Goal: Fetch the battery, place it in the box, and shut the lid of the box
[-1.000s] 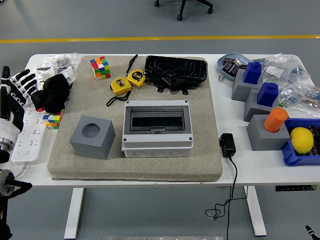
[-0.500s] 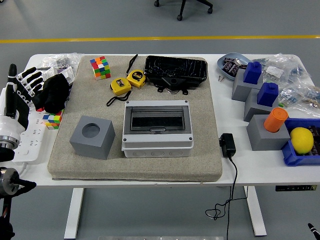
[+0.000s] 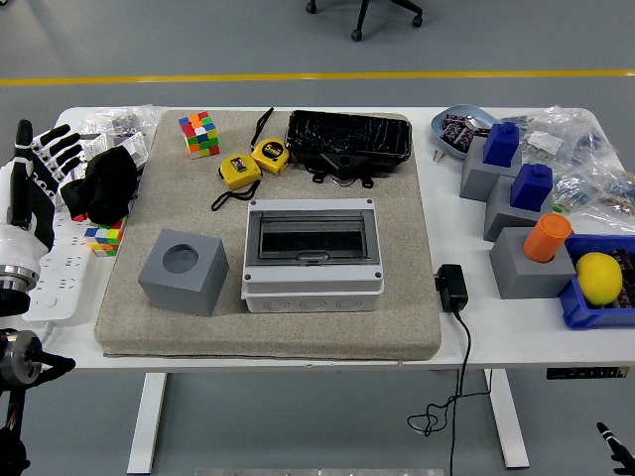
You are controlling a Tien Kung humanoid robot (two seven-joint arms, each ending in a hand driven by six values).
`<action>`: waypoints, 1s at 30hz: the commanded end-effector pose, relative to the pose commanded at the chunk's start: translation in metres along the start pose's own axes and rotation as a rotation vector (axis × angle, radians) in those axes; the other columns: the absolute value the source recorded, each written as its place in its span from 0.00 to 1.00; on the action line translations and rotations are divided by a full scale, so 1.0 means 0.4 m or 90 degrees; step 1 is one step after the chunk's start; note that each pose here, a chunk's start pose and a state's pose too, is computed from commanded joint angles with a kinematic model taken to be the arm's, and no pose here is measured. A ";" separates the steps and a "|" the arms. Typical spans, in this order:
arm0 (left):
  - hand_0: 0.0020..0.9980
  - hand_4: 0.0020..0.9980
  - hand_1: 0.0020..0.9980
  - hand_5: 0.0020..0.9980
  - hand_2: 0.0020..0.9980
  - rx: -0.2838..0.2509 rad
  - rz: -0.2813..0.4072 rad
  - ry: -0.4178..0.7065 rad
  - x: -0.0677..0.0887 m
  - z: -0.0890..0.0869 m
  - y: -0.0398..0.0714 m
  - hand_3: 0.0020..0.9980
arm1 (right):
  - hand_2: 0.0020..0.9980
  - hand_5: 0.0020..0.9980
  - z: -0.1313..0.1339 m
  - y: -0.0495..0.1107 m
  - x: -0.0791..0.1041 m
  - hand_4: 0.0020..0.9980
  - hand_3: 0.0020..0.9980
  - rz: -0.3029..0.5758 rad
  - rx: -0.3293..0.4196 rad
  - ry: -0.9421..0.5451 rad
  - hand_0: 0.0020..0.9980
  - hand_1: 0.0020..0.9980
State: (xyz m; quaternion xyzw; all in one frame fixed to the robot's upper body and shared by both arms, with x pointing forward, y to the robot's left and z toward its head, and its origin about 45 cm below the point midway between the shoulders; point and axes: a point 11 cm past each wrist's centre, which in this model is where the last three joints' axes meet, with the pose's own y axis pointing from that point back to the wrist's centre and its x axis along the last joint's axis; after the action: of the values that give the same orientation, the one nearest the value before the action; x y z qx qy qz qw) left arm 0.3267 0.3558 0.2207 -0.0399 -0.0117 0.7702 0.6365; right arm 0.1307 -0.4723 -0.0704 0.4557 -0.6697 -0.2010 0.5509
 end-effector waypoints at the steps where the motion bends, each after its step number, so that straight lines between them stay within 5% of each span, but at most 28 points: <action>1: 0.84 1.00 0.81 1.00 0.76 0.000 0.002 0.000 0.001 -0.001 0.001 0.73 | 0.75 1.00 0.000 0.000 0.000 1.00 0.77 0.000 0.000 0.001 0.80 0.75; 24: 0.83 1.00 0.82 1.00 0.77 0.005 -0.041 0.018 -0.064 -0.010 0.006 0.74 | 0.75 1.00 -0.055 -0.010 0.043 1.00 0.78 0.025 0.025 0.011 0.80 0.76; 30: 0.82 1.00 0.80 1.00 0.76 0.005 -0.039 0.024 -0.054 -0.007 0.009 0.74 | 0.75 1.00 -0.052 -0.010 0.045 1.00 0.78 0.025 0.025 0.013 0.80 0.76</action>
State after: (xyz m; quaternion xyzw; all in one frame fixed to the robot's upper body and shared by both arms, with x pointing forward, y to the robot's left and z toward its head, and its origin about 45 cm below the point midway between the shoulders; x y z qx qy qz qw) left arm 0.3273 0.3337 0.2188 -0.0516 0.0020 0.7493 0.6603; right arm 0.1516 -0.4846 -0.0570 0.4551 -0.6768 -0.1724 0.5524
